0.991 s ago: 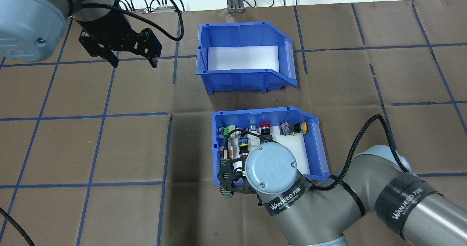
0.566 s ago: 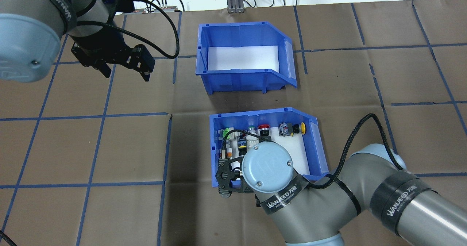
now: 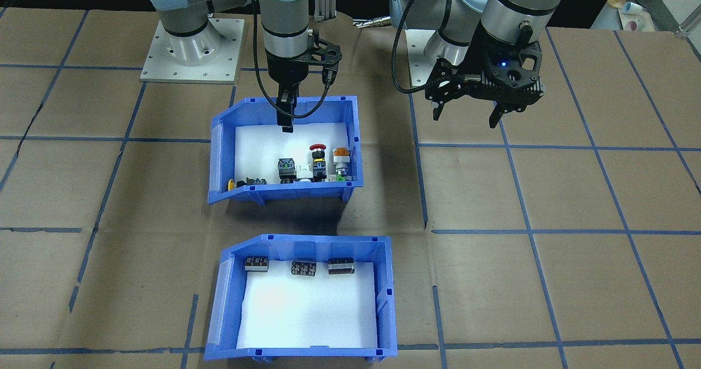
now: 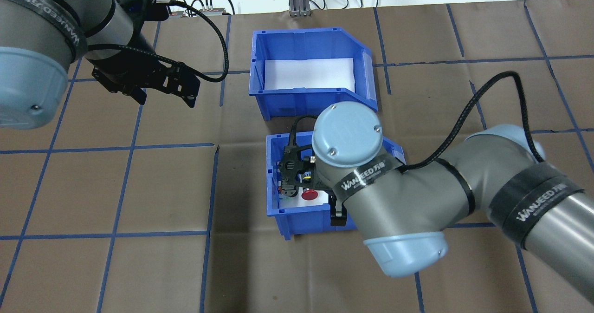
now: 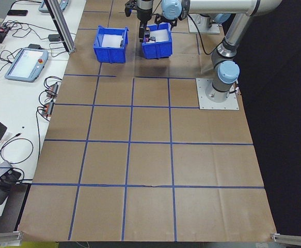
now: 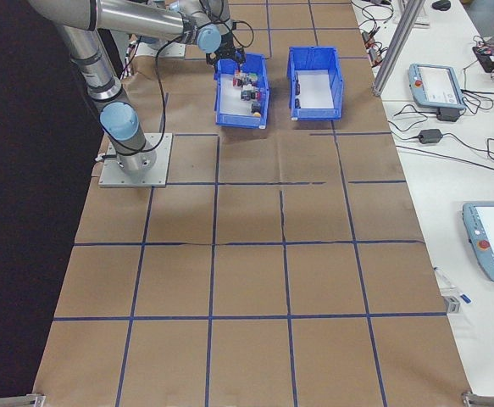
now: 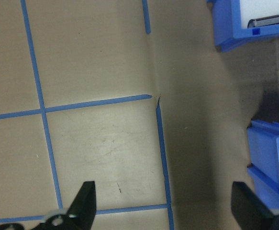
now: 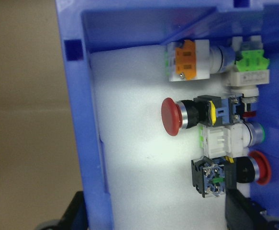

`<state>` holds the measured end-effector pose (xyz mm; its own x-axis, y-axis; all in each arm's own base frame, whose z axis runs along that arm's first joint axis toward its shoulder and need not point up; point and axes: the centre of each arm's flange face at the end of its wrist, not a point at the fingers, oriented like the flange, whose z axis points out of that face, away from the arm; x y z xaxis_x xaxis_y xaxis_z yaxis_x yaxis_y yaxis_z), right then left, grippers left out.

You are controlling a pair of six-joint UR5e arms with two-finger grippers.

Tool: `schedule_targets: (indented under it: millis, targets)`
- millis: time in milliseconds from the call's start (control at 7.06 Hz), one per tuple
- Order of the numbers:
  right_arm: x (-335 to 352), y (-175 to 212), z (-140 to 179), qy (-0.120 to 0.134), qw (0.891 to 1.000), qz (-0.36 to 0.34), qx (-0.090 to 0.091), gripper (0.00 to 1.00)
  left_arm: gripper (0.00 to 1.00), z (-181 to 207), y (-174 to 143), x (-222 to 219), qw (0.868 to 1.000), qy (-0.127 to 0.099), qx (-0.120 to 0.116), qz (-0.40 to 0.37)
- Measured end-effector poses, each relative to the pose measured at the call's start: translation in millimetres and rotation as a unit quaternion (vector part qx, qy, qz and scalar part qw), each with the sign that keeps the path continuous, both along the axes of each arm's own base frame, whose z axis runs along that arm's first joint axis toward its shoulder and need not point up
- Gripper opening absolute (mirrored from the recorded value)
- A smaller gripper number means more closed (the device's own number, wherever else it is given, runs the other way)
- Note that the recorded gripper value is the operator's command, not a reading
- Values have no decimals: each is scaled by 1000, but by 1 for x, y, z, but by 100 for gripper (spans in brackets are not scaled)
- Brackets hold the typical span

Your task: Place battery box in front

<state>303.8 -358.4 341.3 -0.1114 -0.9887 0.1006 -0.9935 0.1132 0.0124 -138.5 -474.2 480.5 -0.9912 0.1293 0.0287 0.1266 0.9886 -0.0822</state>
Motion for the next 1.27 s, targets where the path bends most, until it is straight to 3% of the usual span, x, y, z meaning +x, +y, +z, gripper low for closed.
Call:
schedule_targets:
  millis: [283,566,850,991,1133,1274]
  targets:
    - [-32,-40,45,-3,999,-51,-7,100,99,8,1,4,1000,-19,2,2]
    - [-54,-55,62,1,997,-79,5,100,99,4,3,6,1000,-29,9,8]
    - [-80,-70,70,-1,992,-128,2,100,99,1,4,5,999,-30,10,8]
    - [-106,-85,81,-6,981,-193,-3,100,99,2,4,5,999,-30,9,8]
    - [-133,-100,93,-13,964,-266,-11,100,99,2,4,5,999,-30,8,8]
    - [-155,-111,104,-22,939,-343,-21,100,99,2,4,5,999,-30,7,8]
